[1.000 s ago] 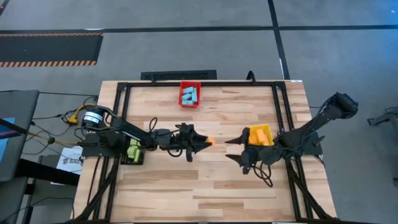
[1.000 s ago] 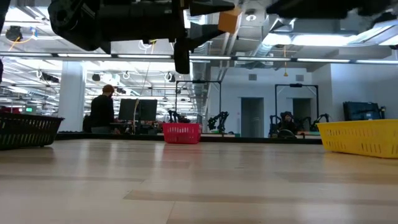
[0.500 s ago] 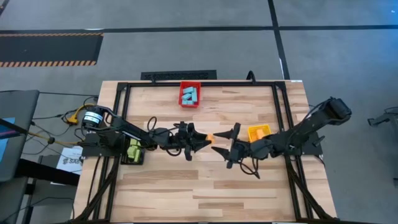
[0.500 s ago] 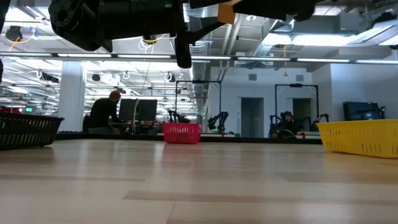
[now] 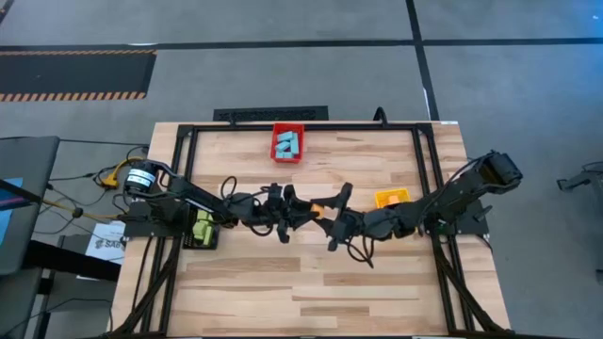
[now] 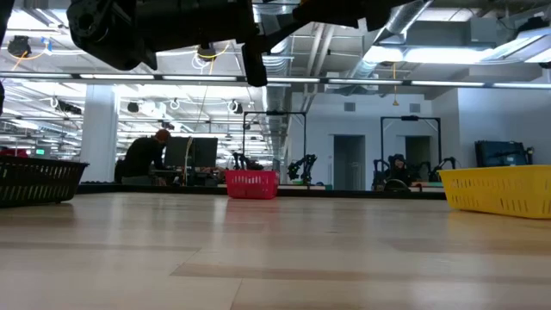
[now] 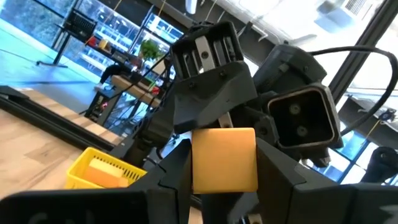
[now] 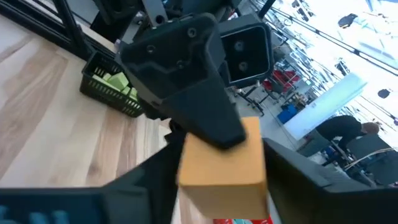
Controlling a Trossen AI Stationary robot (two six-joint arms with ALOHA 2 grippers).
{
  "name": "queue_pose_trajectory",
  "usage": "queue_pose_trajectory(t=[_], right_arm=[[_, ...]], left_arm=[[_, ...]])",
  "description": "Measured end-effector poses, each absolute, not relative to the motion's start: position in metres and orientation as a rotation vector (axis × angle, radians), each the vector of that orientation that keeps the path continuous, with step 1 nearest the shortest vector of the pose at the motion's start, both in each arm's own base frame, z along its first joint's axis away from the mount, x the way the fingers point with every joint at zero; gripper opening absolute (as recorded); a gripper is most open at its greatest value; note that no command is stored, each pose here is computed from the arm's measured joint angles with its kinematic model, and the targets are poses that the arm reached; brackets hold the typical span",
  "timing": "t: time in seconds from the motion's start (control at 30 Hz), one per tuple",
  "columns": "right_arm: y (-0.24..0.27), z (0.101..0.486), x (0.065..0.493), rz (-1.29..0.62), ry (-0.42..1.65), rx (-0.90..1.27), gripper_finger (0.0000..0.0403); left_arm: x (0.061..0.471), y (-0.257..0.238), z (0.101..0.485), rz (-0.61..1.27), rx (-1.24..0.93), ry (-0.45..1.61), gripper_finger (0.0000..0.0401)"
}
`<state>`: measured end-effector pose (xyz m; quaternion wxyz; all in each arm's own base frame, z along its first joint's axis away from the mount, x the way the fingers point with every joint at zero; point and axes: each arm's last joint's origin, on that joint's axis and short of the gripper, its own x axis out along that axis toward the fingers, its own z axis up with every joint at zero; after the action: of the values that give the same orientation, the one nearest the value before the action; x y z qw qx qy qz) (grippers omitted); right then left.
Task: Sort & place blocks by color
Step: Put the yellow block into the yellow bin
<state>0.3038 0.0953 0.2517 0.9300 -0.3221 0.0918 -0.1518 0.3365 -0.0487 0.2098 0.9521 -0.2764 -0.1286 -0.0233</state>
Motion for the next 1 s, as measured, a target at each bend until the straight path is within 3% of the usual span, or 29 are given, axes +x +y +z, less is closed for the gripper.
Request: queue_pose_trajectory(t=[0.17, 0.27, 0.47, 0.57, 0.73, 1.0], right_arm=[[0.096, 0.254, 0.303, -0.315, 0.199, -0.702, 0.0130], [0.099, 0.255, 0.299, -0.299, 0.220, -0.715, 0.0128], [0.098, 0.250, 0.275, -0.236, 0.384, -0.520, 0.0124], [0.089, 0.247, 0.252, -0.208, 0.552, -0.405, 0.0124], [0.063, 0.244, 0.202, -0.244, 0.900, -0.127, 0.0124], [0.039, 0.235, 0.161, -0.425, 1.308, 0.172, 0.0124]], left_arm=[[0.337, -0.047, 0.210, -0.037, -0.595, -0.269, 0.0104], [0.339, -0.044, 0.210, -0.028, -0.607, -0.253, 0.0123], [0.341, -0.019, 0.202, 0.002, -0.475, -0.170, 0.0253], [0.339, 0.000, 0.205, 0.057, -0.439, -0.102, 0.0296], [0.324, 0.018, 0.206, 0.230, -0.410, 0.127, 0.0315], [0.303, 0.002, 0.230, 0.345, -0.317, 0.167, 0.0317]])
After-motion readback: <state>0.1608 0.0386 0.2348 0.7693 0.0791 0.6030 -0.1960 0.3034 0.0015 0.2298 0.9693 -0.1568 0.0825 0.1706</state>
